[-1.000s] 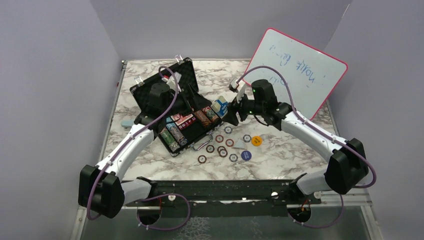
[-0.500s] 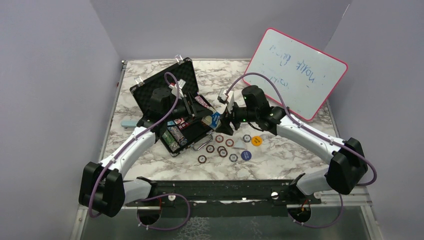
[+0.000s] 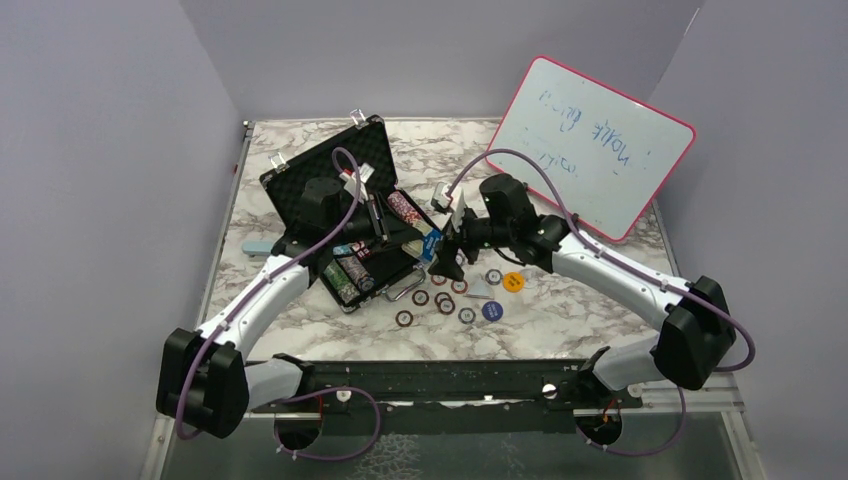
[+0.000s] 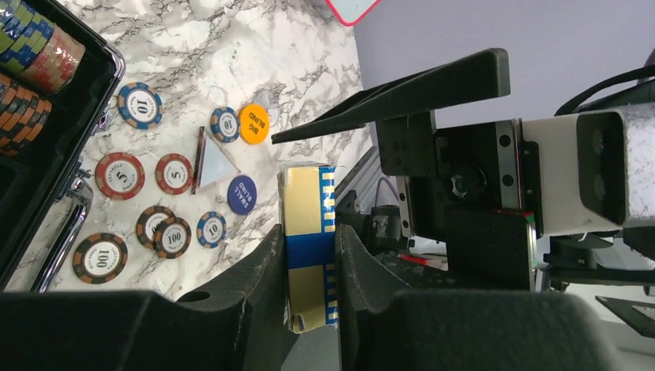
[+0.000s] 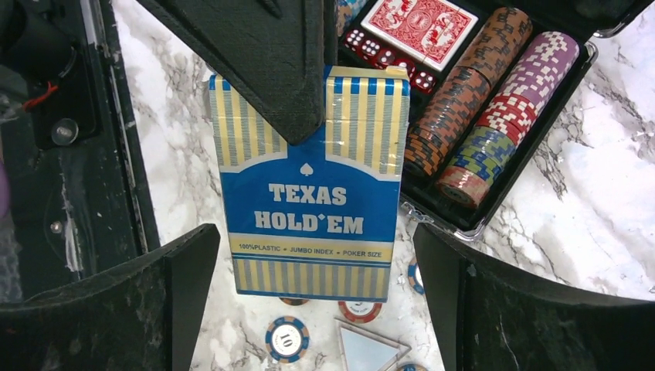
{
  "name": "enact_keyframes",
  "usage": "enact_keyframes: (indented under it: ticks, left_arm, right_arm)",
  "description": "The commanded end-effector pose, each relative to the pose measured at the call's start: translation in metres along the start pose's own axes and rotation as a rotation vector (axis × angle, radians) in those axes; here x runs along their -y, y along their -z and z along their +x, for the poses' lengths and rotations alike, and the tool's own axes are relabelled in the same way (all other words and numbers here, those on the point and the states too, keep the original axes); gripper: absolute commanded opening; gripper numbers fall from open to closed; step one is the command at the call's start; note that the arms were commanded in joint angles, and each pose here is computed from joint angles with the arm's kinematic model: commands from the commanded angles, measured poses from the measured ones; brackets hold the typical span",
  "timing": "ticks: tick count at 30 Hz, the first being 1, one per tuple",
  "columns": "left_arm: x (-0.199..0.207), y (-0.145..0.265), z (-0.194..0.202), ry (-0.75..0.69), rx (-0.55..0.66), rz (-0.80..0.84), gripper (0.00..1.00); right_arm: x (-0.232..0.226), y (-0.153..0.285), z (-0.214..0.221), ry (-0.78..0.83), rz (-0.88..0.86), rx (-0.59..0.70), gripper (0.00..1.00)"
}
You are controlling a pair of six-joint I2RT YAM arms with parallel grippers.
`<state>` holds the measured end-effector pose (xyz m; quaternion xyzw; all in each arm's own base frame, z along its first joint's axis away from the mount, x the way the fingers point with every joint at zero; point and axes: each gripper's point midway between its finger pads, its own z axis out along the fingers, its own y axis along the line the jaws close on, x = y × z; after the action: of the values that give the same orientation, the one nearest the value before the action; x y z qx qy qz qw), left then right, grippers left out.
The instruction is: Pack up texas hold em set
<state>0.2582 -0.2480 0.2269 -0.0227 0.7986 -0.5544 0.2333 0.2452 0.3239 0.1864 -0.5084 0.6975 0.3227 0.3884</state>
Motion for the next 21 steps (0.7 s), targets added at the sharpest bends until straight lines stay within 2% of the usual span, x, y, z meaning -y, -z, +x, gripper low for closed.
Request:
enact_keyframes:
  ticks: [1, 3, 9, 11, 14, 21]
  left_arm:
    - [0.01, 0.01, -0.01, -0.082, 0.084, -0.004, 0.0]
    - [0.0, 0.016, -0.024, -0.074, 0.178, -0.07, 0.0]
    - [-0.052, 0.051, -0.064, 0.029, 0.561, -0.323, 0.0]
    - [-0.064, 0.059, -0.069, 0.067, 0.637, -0.383, 0.0]
    - [-0.075, 0.063, -0.072, 0.101, 0.687, -0.457, 0.0]
    - [-0.109, 0.057, -0.064, 0.162, 0.732, -0.598, 0.0]
  right_arm:
    - [0.001, 0.012, -0.027, 0.028, 0.044, 0.071, 1.0]
    - [0.003, 0.017, -0.028, 0.032, 0.07, 0.089, 1.0]
    - [0.02, 0.031, -0.031, -0.026, 0.226, 0.15, 1.0]
    - [0.024, 0.033, -0.029, -0.087, 0.264, 0.153, 1.0]
    - [0.025, 0.035, -0.021, -0.183, 0.294, 0.142, 1.0]
    - [0.019, 0.038, -0.022, -0.339, 0.304, 0.245, 0.99]
